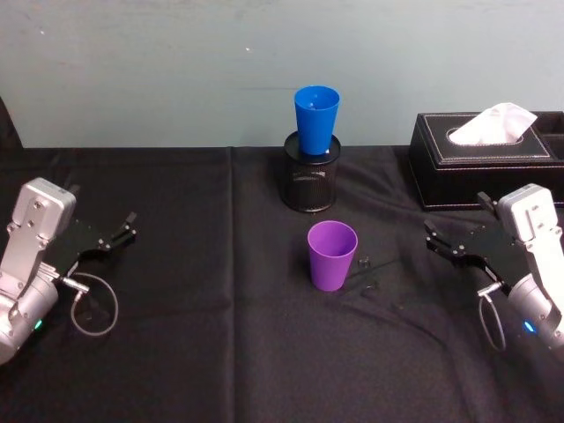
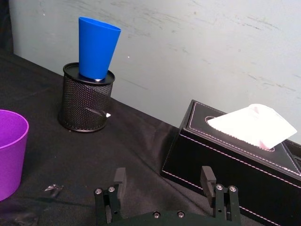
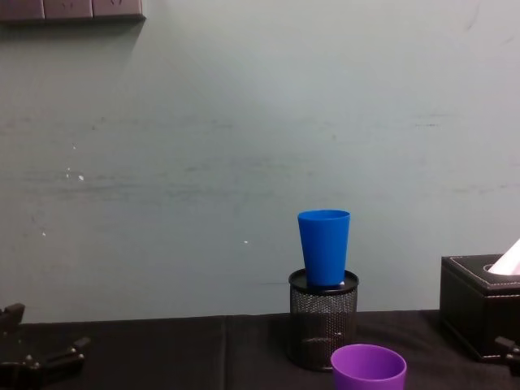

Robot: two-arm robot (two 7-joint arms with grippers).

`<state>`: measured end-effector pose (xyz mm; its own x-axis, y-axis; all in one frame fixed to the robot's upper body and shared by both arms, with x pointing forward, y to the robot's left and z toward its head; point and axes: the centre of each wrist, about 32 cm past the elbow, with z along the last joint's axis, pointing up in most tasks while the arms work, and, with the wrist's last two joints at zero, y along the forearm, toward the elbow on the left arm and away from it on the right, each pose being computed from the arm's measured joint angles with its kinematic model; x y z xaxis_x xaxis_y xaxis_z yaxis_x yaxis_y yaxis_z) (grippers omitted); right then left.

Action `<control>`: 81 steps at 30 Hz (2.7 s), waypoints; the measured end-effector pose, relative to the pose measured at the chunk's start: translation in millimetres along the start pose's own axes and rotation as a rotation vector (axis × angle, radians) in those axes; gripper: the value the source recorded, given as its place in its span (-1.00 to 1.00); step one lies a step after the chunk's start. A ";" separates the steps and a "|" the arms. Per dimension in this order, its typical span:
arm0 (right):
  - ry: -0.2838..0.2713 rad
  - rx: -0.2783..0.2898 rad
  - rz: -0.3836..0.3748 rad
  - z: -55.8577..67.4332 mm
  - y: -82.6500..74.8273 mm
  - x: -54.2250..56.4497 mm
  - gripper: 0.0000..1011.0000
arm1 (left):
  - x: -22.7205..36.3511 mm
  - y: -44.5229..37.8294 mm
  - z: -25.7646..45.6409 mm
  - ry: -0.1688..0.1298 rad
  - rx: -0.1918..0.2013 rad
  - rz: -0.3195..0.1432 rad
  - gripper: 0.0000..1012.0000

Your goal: Pick up one cup with a gripper and tap it against the other cup.

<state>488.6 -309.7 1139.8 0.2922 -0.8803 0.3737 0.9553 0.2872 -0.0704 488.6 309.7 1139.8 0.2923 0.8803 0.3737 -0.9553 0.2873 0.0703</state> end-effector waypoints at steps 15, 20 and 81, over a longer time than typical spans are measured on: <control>0.001 -0.001 0.012 0.1 -1.7 -2.1 0.98 | 0.0 0.0 0.0 0.000 0.000 0.000 0.98; 0.034 -0.006 0.101 -2.1 -10.2 -20.6 0.98 | 0.0 0.0 0.0 0.000 0.000 0.000 0.98; 0.339 0.173 0.264 68.5 30.4 -68.7 0.46 | 0.0 0.0 0.0 0.000 0.000 0.000 0.98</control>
<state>494.4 -214.6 1175.3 0.5501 -0.8342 0.0382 0.8331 0.5514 0.0436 488.6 309.7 1139.8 0.2923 0.8803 0.3737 -0.9552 0.2873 0.0703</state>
